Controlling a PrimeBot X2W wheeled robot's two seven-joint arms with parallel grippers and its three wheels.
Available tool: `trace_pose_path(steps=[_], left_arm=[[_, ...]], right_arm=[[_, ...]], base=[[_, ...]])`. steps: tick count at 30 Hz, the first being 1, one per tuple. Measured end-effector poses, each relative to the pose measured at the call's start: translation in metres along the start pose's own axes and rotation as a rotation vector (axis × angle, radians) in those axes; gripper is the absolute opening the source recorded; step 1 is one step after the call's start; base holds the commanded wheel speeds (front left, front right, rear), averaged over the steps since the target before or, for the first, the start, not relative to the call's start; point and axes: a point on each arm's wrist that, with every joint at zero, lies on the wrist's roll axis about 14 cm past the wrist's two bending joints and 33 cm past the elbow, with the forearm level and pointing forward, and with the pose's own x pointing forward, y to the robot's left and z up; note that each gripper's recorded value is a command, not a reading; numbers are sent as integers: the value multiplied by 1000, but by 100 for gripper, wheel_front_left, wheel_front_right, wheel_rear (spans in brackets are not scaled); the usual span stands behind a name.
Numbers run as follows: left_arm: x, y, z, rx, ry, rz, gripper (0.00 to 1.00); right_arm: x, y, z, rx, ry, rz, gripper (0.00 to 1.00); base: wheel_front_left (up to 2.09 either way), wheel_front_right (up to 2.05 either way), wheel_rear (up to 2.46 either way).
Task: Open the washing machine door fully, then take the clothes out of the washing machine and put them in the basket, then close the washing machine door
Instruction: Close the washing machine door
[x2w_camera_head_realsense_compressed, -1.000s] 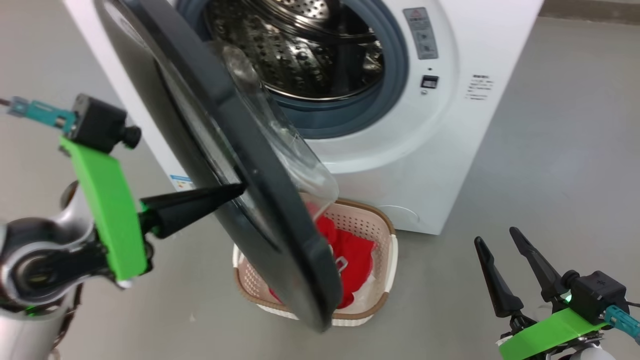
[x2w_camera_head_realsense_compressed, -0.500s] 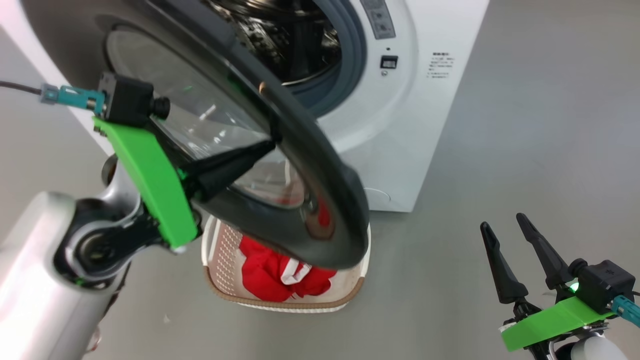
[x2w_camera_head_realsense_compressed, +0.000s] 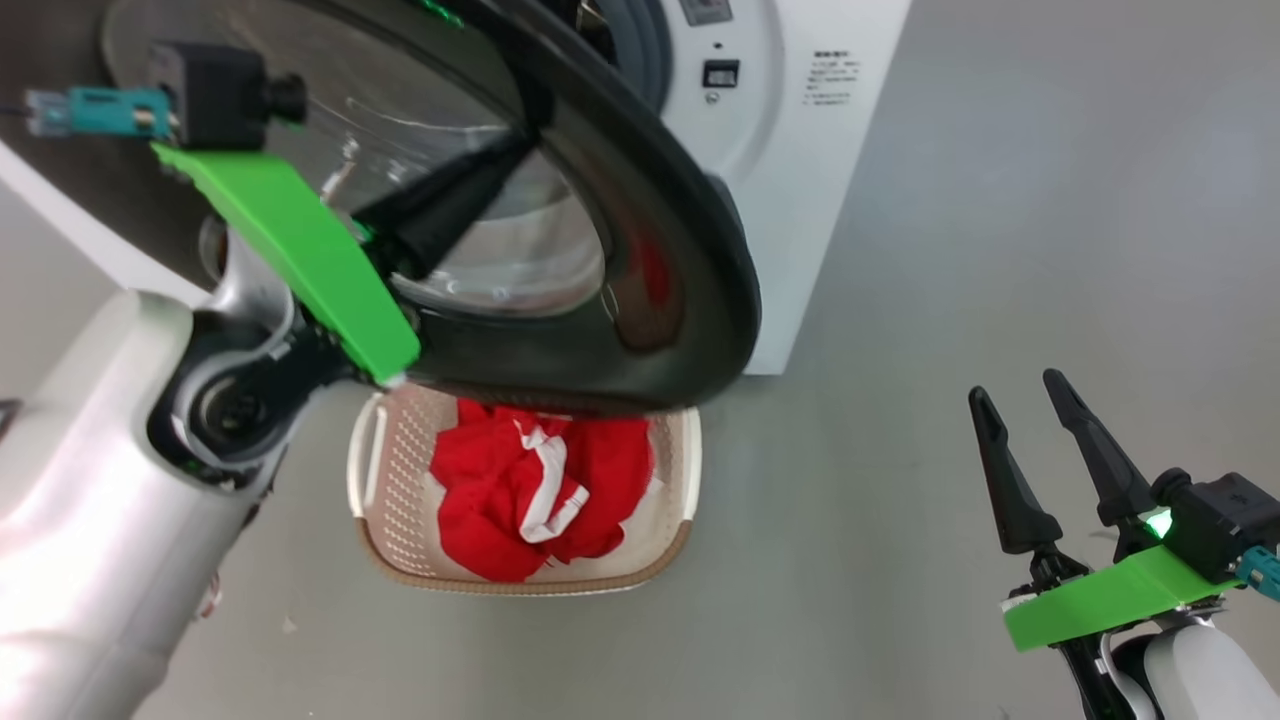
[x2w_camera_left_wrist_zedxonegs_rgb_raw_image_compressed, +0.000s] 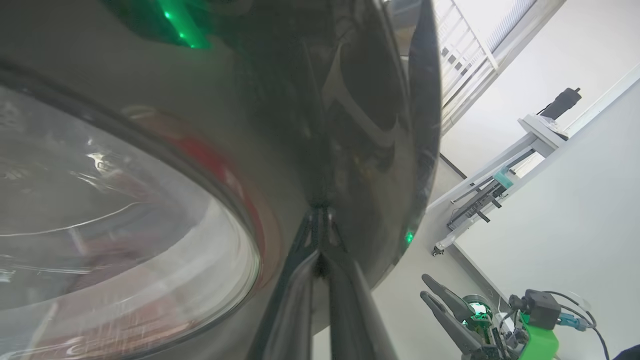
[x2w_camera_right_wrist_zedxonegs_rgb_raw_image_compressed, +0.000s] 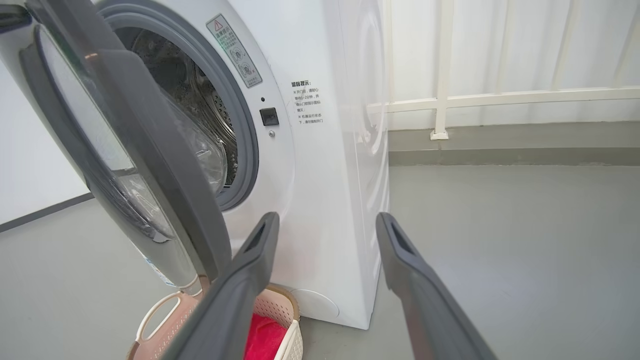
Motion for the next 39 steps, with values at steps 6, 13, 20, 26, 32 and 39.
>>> trace_pose_path(steps=[6,13,20,26,32,39], left_arm=[[19,16,3,-14,-43,20,0],[36,29,9,-16,-96,37,0],[47,36,11,-11,-132,48,0],[42,38,9,-9,-120,58,0],[26,36,5,-34,-133,62,0],[-15,50,-22,-99,-162,131,20]], right_arm=[[-2,-9,-3,14,3,-39,100],[-8,-23,-4,13,6,-85,100],[-8,-29,1,9,-9,-103,100],[-8,-27,3,11,-15,-101,100],[-7,-20,7,12,-25,-79,100],[-10,-10,8,9,-24,-49,100]], base=[[0,0,0],[0,0,0],[0,0,0],[0,0,0],[0,0,0],[0,0,0]])
